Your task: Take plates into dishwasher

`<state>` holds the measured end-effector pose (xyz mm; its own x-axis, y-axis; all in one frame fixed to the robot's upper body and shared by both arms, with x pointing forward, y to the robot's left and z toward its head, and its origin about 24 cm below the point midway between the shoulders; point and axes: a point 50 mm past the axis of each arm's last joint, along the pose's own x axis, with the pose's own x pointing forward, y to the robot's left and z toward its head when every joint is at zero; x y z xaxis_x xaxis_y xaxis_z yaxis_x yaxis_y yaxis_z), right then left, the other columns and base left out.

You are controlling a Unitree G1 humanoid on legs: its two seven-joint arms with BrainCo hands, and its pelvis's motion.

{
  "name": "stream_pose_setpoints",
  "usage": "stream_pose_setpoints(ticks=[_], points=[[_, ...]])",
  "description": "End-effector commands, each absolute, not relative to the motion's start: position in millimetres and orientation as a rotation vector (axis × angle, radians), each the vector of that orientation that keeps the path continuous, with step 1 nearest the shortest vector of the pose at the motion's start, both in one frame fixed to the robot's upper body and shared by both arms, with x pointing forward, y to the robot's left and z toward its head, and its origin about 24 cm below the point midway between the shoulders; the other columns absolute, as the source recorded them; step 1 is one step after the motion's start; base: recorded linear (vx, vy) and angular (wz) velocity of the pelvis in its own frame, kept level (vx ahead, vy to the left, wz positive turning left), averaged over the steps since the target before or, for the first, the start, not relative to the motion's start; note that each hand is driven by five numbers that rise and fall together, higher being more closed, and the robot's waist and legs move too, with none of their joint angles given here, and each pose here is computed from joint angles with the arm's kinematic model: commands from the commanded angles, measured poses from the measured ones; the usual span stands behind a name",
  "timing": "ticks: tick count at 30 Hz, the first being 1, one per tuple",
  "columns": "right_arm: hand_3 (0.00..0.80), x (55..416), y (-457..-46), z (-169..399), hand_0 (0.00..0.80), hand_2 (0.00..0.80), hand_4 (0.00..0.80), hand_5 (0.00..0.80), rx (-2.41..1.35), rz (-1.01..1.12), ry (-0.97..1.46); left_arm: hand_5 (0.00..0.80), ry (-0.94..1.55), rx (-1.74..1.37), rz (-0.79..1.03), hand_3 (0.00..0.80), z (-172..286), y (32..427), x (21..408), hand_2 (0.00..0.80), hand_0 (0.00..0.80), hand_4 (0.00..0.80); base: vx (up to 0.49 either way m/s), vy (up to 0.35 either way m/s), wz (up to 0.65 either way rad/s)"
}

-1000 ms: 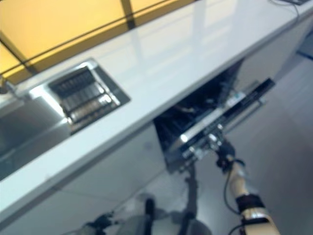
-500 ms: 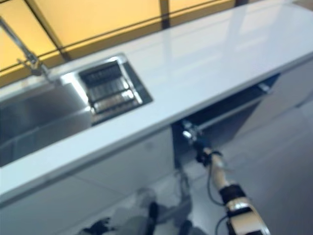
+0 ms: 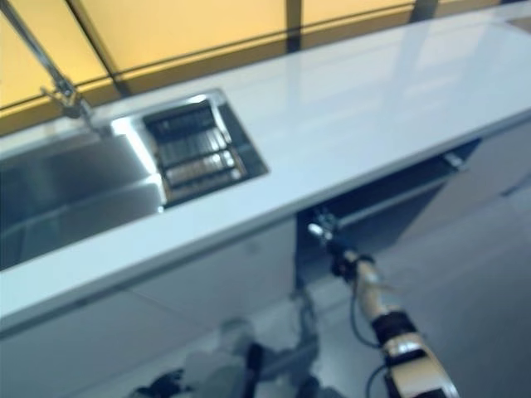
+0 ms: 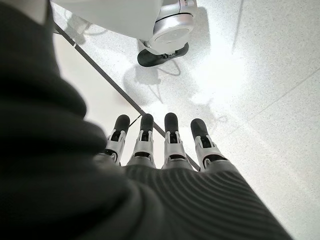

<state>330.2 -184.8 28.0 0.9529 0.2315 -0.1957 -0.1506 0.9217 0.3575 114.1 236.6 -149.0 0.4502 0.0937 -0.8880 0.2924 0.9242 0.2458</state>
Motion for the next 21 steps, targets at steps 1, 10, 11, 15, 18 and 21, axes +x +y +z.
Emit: stream_pose_setpoints(ticks=[1, 10, 11, 15, 18, 21], points=[[0.000, 345.4, -156.2, 65.8, 0.000, 0.000, 0.000, 0.000, 0.339, 0.310, 0.071, 0.000, 1.110, 0.441, -0.135, 0.000, -147.9, 245.9, 109.5, 0.000, 0.000, 0.000, 0.013, 0.039, 0.00], [0.000, 334.1, -183.8, 55.4, 0.000, 0.000, 0.000, 0.000, 0.217, 0.209, 0.086, 0.000, 1.024, 0.436, -0.161, 0.000, -132.2, 246.1, 151.2, 0.000, 0.000, 0.000, -0.095, -0.026, 0.39], [0.000, 332.2, -191.1, 53.7, 0.000, 0.000, 0.000, 0.000, 0.188, 0.189, 0.098, 0.000, 1.017, 0.414, -0.156, 0.000, -129.9, 244.8, 156.9, 0.000, 0.000, 0.000, -0.224, -0.184, 1.32], [0.000, 332.8, -208.7, 49.2, 0.000, 0.000, 0.000, 0.000, 0.115, 0.147, 0.147, 0.000, 0.980, 0.387, -0.158, 0.000, -128.2, 244.0, 158.2, 0.000, 0.000, 0.000, -0.224, -0.138, 0.30], [0.000, 331.6, -227.8, 48.7, 0.000, 0.000, 0.000, 0.000, -0.013, 0.094, 0.171, 0.000, 0.939, 0.350, -0.164, 0.000, -128.7, 238.9, 154.2, 0.000, 0.000, 0.000, -0.282, -0.072, 0.28], [0.000, 314.7, -250.1, 40.5, 0.000, 0.000, 0.000, 0.000, -0.165, 0.066, 0.203, 0.000, 0.932, 0.323, -0.141, 0.000, -128.1, 238.6, 154.6, 0.000, 0.000, 0.000, -0.216, 0.014, 0.58]])
